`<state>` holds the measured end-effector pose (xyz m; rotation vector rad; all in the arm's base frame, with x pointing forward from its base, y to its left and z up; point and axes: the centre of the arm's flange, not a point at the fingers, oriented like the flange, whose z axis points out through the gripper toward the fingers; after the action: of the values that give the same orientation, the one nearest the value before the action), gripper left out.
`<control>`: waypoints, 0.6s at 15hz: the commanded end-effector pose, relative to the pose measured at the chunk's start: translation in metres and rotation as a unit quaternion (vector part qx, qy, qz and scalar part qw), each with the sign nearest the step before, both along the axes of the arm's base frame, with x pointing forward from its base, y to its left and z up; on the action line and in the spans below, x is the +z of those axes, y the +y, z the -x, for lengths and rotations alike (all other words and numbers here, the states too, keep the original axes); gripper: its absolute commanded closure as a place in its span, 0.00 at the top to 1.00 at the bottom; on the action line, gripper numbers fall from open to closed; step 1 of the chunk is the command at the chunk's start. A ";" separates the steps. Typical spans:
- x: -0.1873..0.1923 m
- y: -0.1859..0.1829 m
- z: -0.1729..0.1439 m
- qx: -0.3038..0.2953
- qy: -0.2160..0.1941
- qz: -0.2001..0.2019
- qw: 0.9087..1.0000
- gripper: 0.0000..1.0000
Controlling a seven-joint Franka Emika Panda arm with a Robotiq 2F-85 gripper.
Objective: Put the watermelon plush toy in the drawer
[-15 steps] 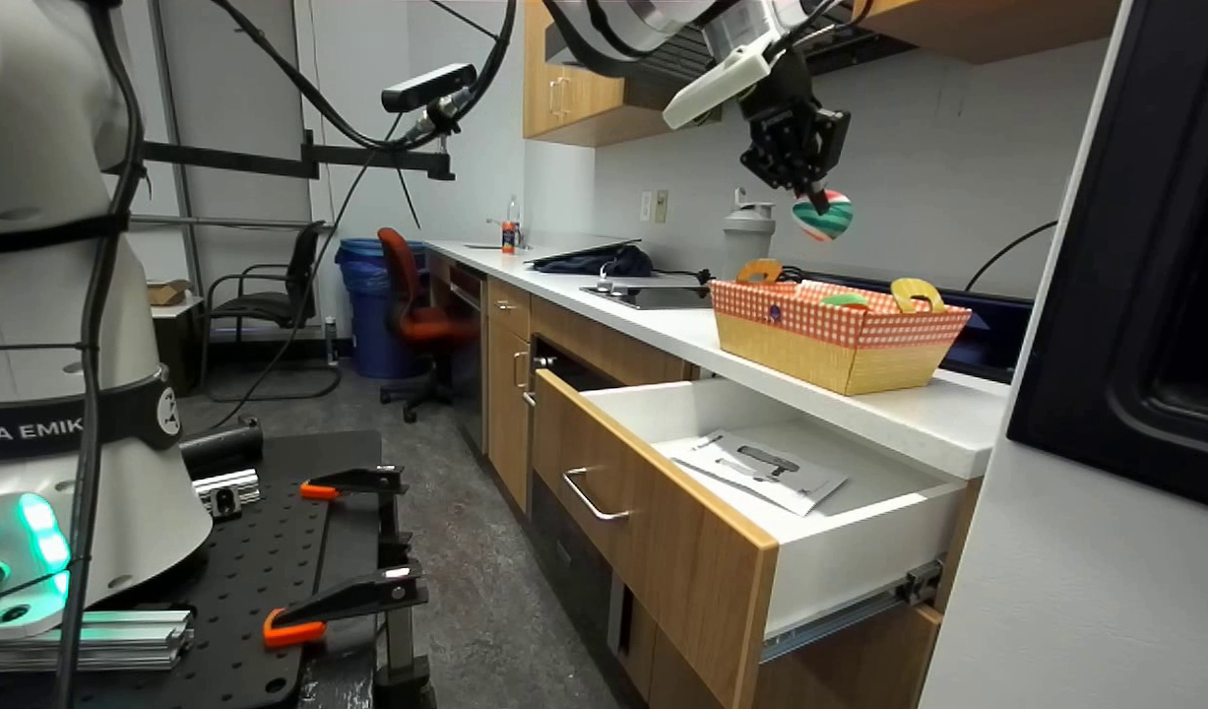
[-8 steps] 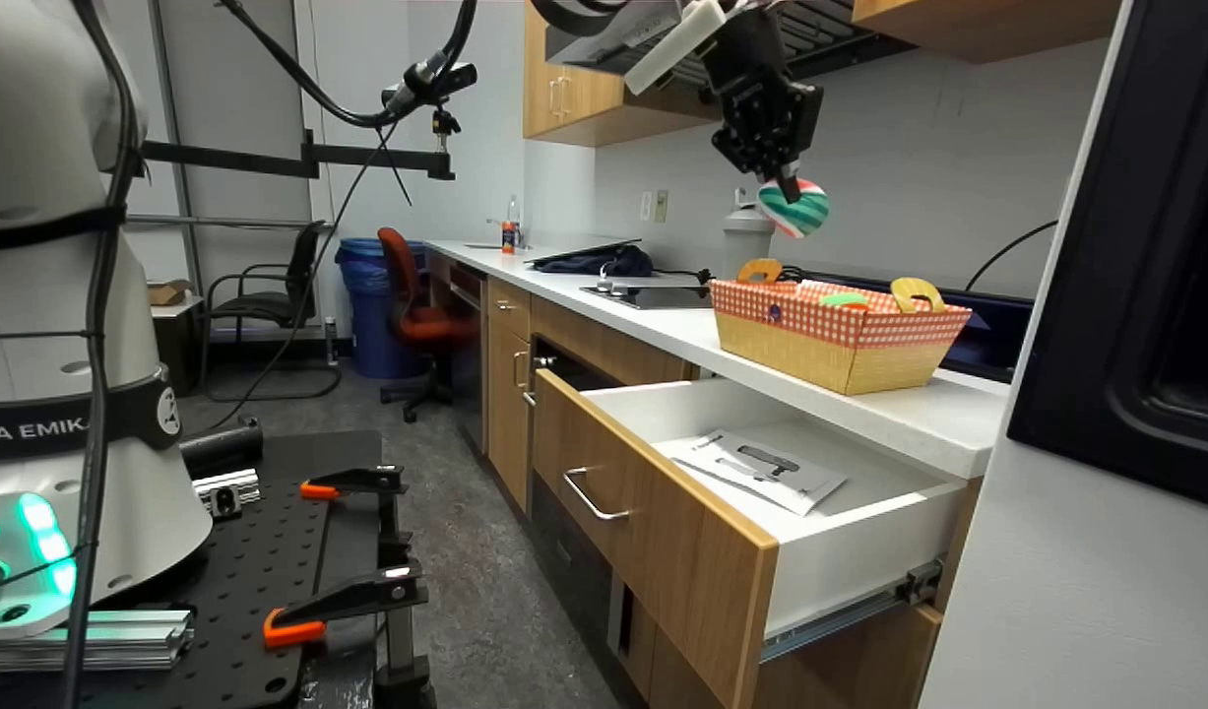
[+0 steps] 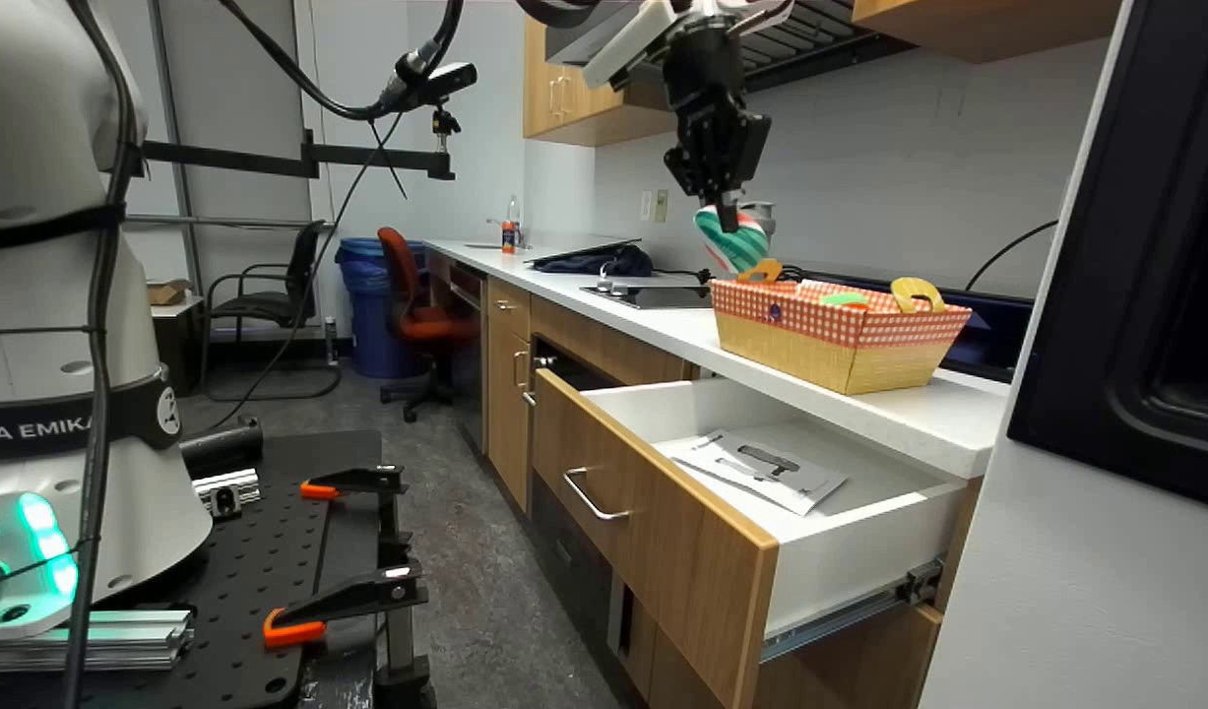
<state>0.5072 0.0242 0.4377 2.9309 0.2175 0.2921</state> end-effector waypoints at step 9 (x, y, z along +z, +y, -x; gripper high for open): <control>-0.083 0.008 -0.005 0.010 0.067 0.002 0.998 0.03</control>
<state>0.5097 0.0323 0.3682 2.9455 0.2629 0.0967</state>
